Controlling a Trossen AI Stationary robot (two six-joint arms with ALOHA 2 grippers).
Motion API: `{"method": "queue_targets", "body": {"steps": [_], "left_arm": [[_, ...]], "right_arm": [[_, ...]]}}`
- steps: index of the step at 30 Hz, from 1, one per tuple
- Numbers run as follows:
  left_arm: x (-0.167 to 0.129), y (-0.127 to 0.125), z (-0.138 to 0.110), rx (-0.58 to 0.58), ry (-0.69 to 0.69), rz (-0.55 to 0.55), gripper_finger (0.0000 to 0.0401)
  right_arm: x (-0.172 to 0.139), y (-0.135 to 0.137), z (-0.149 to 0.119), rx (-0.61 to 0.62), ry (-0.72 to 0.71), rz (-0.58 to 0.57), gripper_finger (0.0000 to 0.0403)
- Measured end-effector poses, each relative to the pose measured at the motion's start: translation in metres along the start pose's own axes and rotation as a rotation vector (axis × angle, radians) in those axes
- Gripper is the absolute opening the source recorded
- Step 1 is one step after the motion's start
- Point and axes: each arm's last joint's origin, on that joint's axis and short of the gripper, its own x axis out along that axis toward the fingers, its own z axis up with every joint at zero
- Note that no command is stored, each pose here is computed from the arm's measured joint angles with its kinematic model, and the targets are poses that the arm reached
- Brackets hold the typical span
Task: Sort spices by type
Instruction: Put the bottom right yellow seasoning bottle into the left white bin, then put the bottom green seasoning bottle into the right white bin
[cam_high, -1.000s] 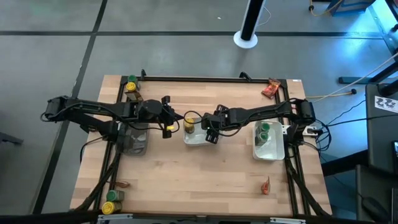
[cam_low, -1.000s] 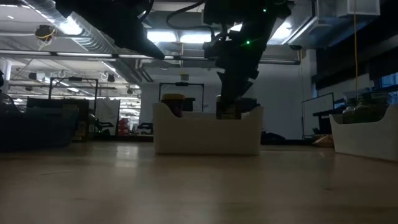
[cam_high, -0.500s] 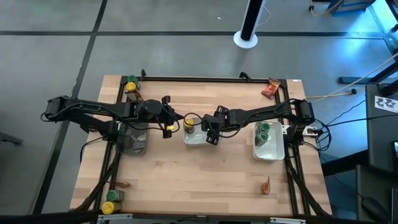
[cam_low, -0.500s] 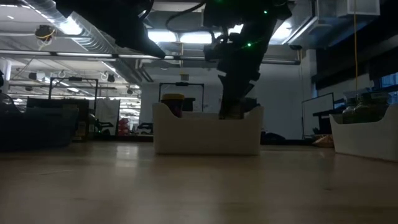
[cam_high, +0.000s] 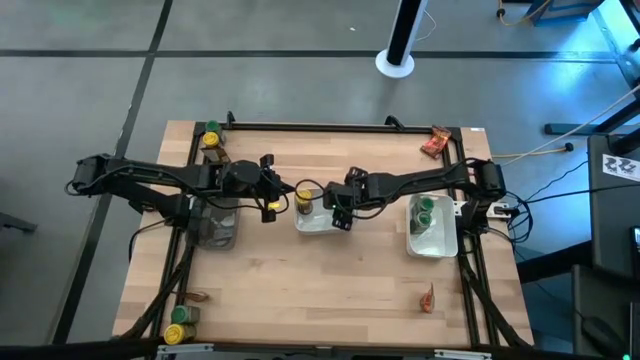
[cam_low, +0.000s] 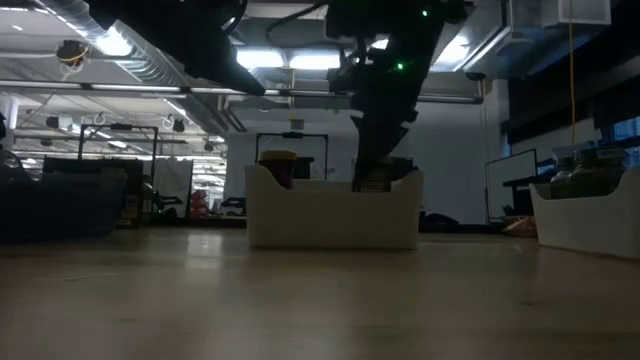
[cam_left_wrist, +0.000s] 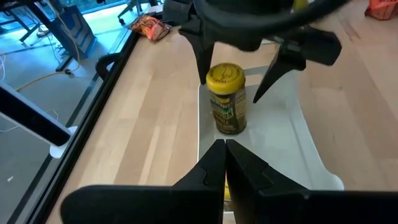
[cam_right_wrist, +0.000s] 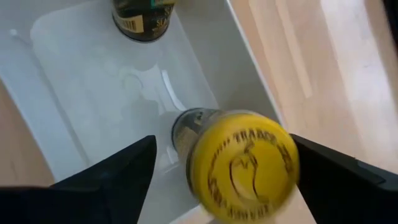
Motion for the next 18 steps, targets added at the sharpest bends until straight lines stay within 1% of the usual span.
{"method": "queue_targets", "body": {"steps": [6,10,12,13,16,18], "left_arm": [[0.0,0.0,0.0,0.0,0.0,0.0,0.0004],[0.0,0.0,0.0,0.0,0.0,0.0,0.0004],[0.0,0.0,0.0,0.0,0.001,-0.001,0.0004],[0.0,0.0,0.0,0.0,0.0,0.0,0.0004],[0.0,0.0,0.0,0.0,0.002,-0.001,0.0004],[0.0,0.0,0.0,0.001,0.003,-0.001,0.0004]], "right_arm": [[-0.021,-0.004,0.011,-0.012,0.02,0.015,0.0353],[-0.033,-0.007,0.014,-0.017,0.056,0.027,0.0351],[-0.039,-0.008,0.011,-0.016,0.092,0.076,0.0351],[-0.042,-0.009,0.01,-0.018,0.1,0.082,0.0351],[-0.057,-0.011,0.005,-0.01,0.091,0.063,0.0351],[-0.072,-0.015,-0.001,-0.007,0.054,0.045,0.0351]]}}
